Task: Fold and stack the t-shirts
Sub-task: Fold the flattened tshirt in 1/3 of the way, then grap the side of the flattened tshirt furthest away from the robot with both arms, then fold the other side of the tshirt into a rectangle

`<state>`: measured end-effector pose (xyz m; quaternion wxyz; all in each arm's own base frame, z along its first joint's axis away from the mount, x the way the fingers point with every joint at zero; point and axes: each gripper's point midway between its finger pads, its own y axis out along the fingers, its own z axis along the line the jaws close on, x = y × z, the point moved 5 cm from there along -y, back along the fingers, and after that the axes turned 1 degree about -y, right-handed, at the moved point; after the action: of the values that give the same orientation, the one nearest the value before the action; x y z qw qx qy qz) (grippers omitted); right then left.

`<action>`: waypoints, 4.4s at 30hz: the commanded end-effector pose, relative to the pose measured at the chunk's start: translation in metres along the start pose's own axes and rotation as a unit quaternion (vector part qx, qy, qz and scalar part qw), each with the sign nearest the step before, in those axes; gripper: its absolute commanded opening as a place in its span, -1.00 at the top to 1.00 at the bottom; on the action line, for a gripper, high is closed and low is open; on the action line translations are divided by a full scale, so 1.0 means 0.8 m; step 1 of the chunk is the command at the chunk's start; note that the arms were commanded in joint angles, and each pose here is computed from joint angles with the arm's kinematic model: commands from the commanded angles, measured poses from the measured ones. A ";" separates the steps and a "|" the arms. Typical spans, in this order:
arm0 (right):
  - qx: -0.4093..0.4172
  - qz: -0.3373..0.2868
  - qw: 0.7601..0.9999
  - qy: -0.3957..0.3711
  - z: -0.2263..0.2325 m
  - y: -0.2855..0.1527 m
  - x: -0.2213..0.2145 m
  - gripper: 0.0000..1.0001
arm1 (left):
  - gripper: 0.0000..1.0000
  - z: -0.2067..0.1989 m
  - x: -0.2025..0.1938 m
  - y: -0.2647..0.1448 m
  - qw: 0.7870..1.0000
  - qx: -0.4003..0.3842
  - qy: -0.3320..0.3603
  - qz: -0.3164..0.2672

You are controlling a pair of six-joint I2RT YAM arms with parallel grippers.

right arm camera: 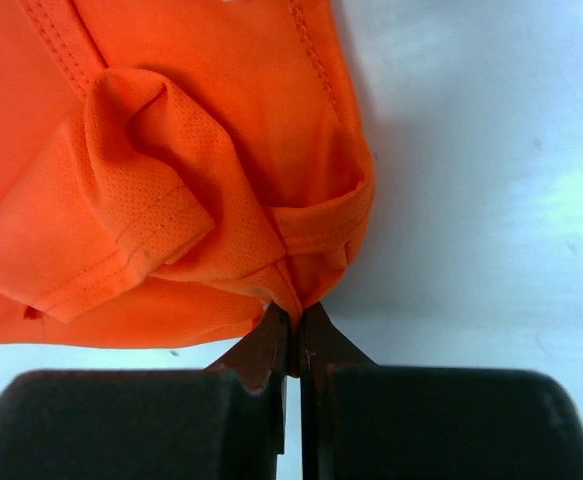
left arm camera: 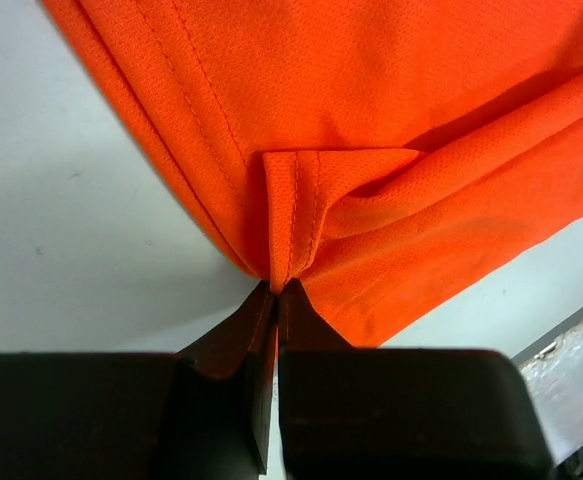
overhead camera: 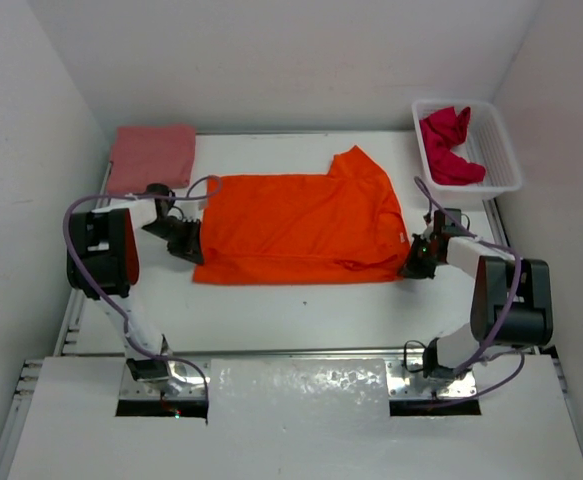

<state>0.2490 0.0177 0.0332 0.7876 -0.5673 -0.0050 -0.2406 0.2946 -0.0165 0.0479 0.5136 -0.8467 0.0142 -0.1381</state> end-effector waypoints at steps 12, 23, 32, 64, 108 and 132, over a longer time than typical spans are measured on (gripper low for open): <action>-0.070 0.135 0.988 0.038 -0.028 -0.070 -0.138 0.92 | 0.90 -0.019 -0.104 -0.057 0.989 0.044 0.079 0.117; -0.105 0.011 0.994 -0.039 0.003 -0.136 -0.002 -0.36 | -0.26 -0.016 -0.020 -0.129 0.994 0.064 0.083 0.022; -0.035 -0.081 0.980 -0.177 0.146 -0.089 0.215 -0.22 | -0.21 0.012 0.175 -0.115 0.982 0.082 0.020 -0.171; -0.052 -0.037 0.979 -0.194 0.167 0.147 0.258 0.55 | 0.25 0.010 0.204 0.045 0.989 0.017 -0.030 -0.141; -0.009 0.078 0.992 -0.095 0.048 -0.080 -0.097 1.00 | 1.00 -0.019 -0.020 -0.059 0.985 0.051 0.167 -0.004; 0.009 -0.004 0.993 -0.117 0.067 -0.018 0.010 1.00 | 1.00 0.002 -0.001 -0.020 0.984 0.096 0.127 -0.077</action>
<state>0.2521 0.0622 0.0666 0.7930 -0.5802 -0.0692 -0.1724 0.2974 -0.0113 0.0680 0.5631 -0.7770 -0.0080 -0.2812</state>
